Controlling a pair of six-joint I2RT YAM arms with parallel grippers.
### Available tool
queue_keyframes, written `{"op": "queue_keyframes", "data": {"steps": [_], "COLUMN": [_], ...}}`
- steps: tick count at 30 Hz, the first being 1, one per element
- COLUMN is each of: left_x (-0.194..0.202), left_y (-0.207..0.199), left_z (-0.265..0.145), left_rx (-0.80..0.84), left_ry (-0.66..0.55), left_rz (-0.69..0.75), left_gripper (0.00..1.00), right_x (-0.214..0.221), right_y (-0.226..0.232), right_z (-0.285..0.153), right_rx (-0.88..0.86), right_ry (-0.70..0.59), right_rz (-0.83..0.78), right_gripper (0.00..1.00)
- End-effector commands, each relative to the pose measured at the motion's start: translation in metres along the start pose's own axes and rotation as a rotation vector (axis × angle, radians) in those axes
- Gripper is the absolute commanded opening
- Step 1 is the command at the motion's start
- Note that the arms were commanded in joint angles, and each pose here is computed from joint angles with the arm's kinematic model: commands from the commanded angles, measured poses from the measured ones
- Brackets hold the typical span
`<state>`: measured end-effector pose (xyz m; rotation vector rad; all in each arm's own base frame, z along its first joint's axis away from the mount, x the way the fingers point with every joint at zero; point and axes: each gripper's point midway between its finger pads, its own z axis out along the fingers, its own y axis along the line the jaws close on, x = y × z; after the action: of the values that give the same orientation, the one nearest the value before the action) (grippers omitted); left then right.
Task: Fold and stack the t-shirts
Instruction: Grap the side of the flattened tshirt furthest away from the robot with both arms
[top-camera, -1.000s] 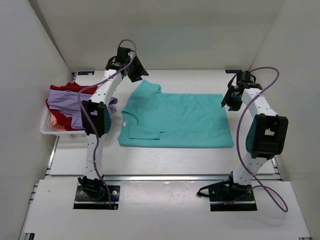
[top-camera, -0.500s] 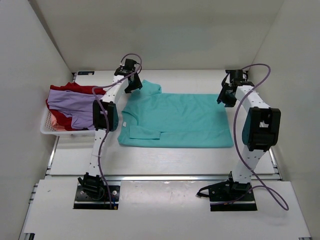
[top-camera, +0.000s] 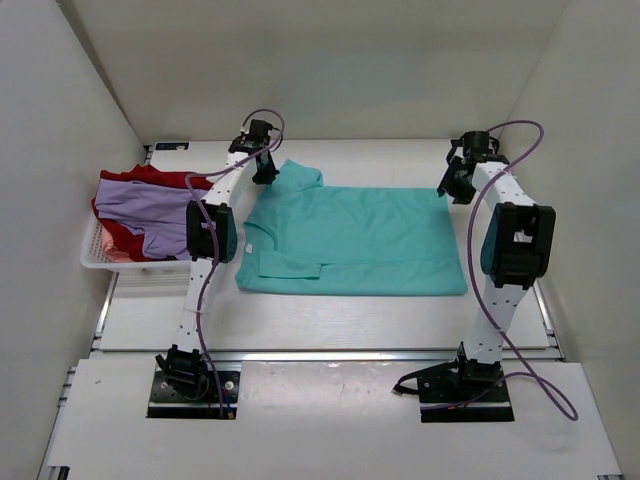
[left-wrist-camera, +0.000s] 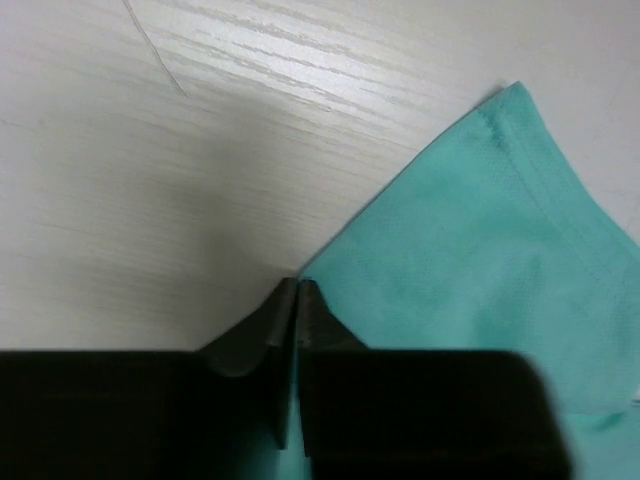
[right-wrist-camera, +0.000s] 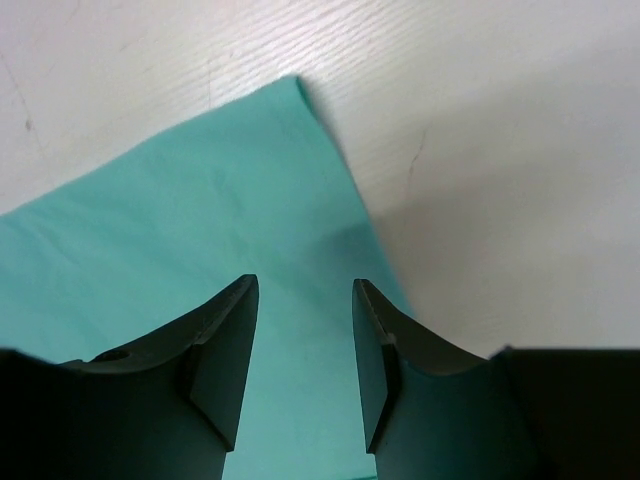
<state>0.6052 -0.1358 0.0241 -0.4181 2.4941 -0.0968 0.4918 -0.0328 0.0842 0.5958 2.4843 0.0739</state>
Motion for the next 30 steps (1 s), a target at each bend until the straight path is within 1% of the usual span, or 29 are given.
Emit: {"op": "queue_keyframes", "data": {"steps": [1, 2, 3, 4, 5, 7, 11, 14, 15, 17, 19, 20, 22, 25, 27, 28, 29, 30], "left_x": [-0.007, -0.003, -0.006, -0.005, -0.007, -0.010, -0.014, -0.020, -0.023, -0.023, -0.023, -0.028, -0.027, -0.026, -0.026, -0.025, -0.024, -0.026], "left_y": [-0.009, -0.015, -0.015, -0.012, -0.012, -0.018, -0.022, -0.020, -0.018, -0.021, -0.018, -0.018, -0.016, -0.015, -0.012, -0.012, -0.013, -0.014], "left_z": [-0.008, -0.009, -0.011, -0.008, -0.010, -0.013, -0.017, -0.020, -0.019, -0.022, -0.021, -0.025, -0.023, -0.022, -0.021, -0.020, -0.020, -0.022], "left_rx": [0.055, 0.065, 0.076, 0.081, 0.087, 0.115, 0.148, 0.159, 0.158, 0.162, 0.159, 0.166, 0.163, 0.160, 0.155, 0.155, 0.157, 0.159], "left_ry": [-0.004, 0.001, -0.001, 0.007, 0.006, 0.000, -0.002, -0.009, -0.016, -0.015, -0.013, -0.021, -0.019, -0.015, -0.011, -0.009, -0.007, -0.012], "left_rz": [0.005, 0.011, 0.010, 0.009, 0.000, -0.005, -0.007, -0.026, -0.029, -0.031, -0.038, -0.042, -0.043, -0.045, -0.056, -0.053, -0.055, -0.046], "left_gripper": [0.07, 0.03, 0.00, 0.00, 0.00, 0.00, 0.00, 0.00, 0.00, 0.00, 0.00, 0.00, 0.00, 0.00, 0.00, 0.00, 0.00, 0.00], "right_x": [-0.032, -0.025, -0.039, -0.044, -0.035, -0.056, -0.067, -0.064, -0.053, -0.061, -0.048, -0.047, -0.038, -0.033, -0.028, -0.029, -0.027, -0.030], "right_y": [-0.002, -0.011, -0.008, -0.009, -0.009, -0.008, -0.001, 0.010, 0.005, 0.010, 0.004, 0.002, 0.003, 0.006, 0.012, 0.011, 0.008, 0.011], "right_z": [0.009, 0.019, 0.016, 0.022, 0.032, 0.037, 0.058, 0.068, 0.078, 0.073, 0.077, 0.078, 0.078, 0.075, 0.075, 0.075, 0.076, 0.073], "right_rx": [0.004, 0.033, 0.021, 0.034, 0.038, 0.042, 0.032, 0.016, 0.037, 0.042, 0.071, 0.081, 0.092, 0.093, 0.088, 0.090, 0.102, 0.090], "right_ry": [-0.062, -0.027, -0.053, -0.050, -0.016, -0.046, -0.021, 0.028, 0.068, 0.060, 0.112, 0.118, 0.147, 0.163, 0.171, 0.170, 0.177, 0.169], "right_rz": [0.042, 0.053, 0.055, 0.060, 0.052, 0.065, 0.061, 0.078, 0.083, 0.094, 0.112, 0.116, 0.112, 0.098, 0.092, 0.090, 0.095, 0.092], "right_gripper": [0.40, 0.41, 0.41, 0.41, 0.41, 0.42, 0.42, 0.41, 0.42, 0.41, 0.41, 0.41, 0.42, 0.41, 0.38, 0.30, 0.17, 0.09]}}
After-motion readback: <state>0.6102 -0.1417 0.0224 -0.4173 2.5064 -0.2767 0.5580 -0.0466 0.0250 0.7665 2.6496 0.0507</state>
